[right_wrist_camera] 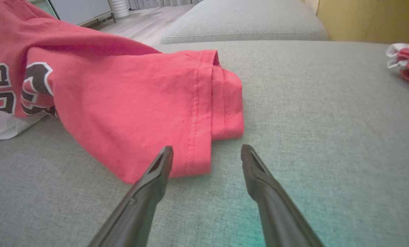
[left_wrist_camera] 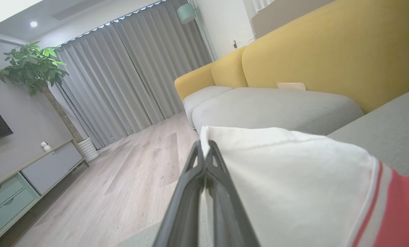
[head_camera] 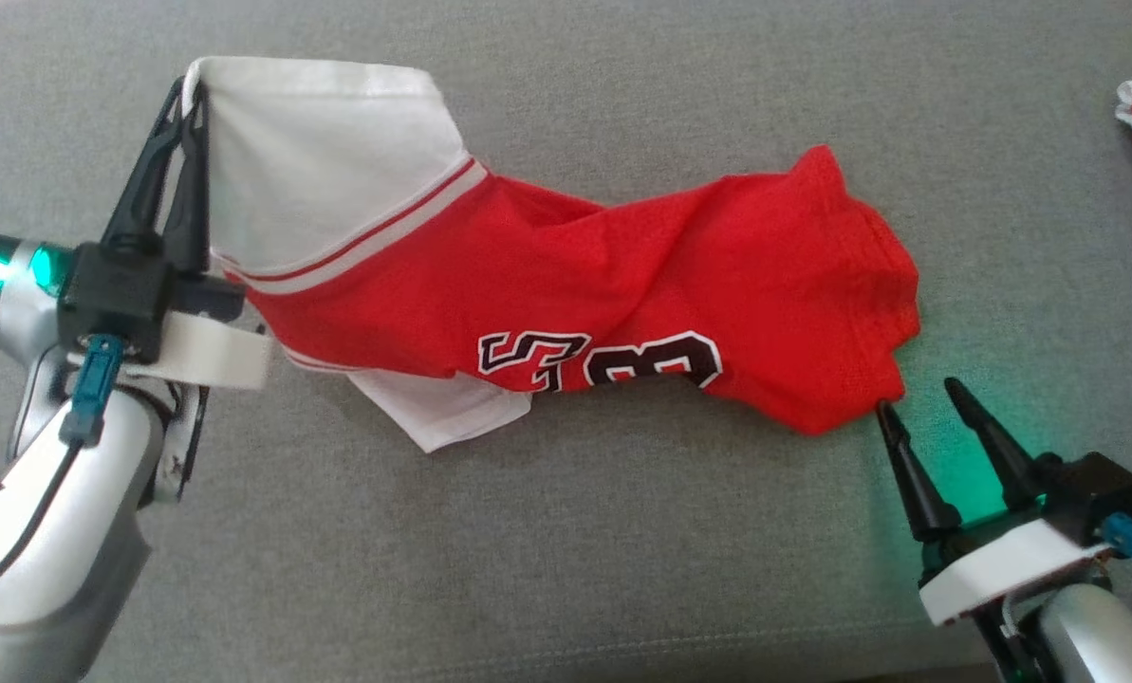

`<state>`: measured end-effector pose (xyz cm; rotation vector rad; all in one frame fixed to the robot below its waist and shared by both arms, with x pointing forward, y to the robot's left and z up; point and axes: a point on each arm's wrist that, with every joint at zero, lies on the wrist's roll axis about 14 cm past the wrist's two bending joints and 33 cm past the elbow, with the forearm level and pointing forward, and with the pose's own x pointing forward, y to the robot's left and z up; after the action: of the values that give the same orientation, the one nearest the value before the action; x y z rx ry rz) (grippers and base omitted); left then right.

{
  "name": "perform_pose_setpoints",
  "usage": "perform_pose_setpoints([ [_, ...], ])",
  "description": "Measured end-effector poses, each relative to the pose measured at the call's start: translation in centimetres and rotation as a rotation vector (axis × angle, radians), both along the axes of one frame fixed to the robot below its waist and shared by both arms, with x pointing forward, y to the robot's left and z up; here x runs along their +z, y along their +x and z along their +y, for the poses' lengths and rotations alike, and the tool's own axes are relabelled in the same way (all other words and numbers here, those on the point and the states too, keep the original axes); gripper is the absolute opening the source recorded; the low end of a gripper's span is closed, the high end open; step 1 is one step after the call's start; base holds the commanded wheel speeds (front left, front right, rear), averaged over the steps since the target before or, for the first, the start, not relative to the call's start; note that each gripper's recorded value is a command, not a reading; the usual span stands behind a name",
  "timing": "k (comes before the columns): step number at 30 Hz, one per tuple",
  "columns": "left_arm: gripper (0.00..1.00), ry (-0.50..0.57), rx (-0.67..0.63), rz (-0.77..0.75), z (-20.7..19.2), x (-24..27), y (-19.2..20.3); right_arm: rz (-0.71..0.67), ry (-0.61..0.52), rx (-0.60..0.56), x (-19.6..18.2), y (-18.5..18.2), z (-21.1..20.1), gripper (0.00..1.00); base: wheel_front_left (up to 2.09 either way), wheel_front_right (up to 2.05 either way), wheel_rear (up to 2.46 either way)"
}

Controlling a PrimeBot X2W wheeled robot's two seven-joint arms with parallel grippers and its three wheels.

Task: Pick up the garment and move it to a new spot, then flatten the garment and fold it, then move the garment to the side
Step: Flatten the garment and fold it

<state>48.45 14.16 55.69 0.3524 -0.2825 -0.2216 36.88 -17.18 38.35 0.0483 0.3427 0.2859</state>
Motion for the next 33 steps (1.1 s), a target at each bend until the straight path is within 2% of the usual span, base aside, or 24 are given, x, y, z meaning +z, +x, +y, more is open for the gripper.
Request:
perform_pose_setpoints([
  [11,0.00,0.006,0.005,0.078,0.3,-2.5,0.4,0.053,0.038,0.056,-1.3,1.1,1.9,1.00,0.00,0.00,0.00],
  [12,0.00,0.007,0.005,0.077,0.3,-2.5,0.5,0.062,0.052,0.059,-1.4,1.1,2.2,0.77,0.00,0.00,0.00],
  [13,0.00,0.009,0.001,0.077,0.2,-2.4,0.5,0.077,0.061,0.071,-1.6,1.0,2.7,0.24,0.00,0.00,0.00],
  [14,0.00,0.010,0.000,0.071,0.2,-2.2,0.6,0.084,0.062,0.089,-1.7,0.8,3.0,0.00,0.00,0.00,0.00],
  [18,0.00,0.007,-0.014,0.057,-0.2,-1.6,0.6,0.144,0.069,0.120,-2.2,-0.2,3.2,0.00,0.00,0.00,0.00],
  [23,0.00,-0.022,-0.038,0.049,-0.9,-1.0,0.5,0.190,0.032,0.128,-2.1,-1.7,1.2,0.00,0.00,0.00,0.00],
  [26,0.00,-0.037,-0.058,0.054,-1.6,-1.0,0.1,0.278,0.039,0.120,-2.6,-5.1,0.2,0.00,0.00,0.00,0.00],
  [31,0.00,-0.054,-0.058,0.086,-1.9,-2.1,-1.1,0.494,0.103,0.118,-3.6,-12.1,0.9,0.00,0.00,0.00,0.00],
  [32,0.00,-0.059,-0.059,0.091,-2.0,-2.2,-1.2,0.510,0.113,0.109,-3.5,-12.6,0.8,1.00,0.00,0.00,0.00],
  [33,0.00,-0.061,-0.058,0.093,-2.0,-2.2,-1.3,0.497,0.115,0.097,-3.0,-12.3,0.6,1.00,0.00,0.00,0.00],
])
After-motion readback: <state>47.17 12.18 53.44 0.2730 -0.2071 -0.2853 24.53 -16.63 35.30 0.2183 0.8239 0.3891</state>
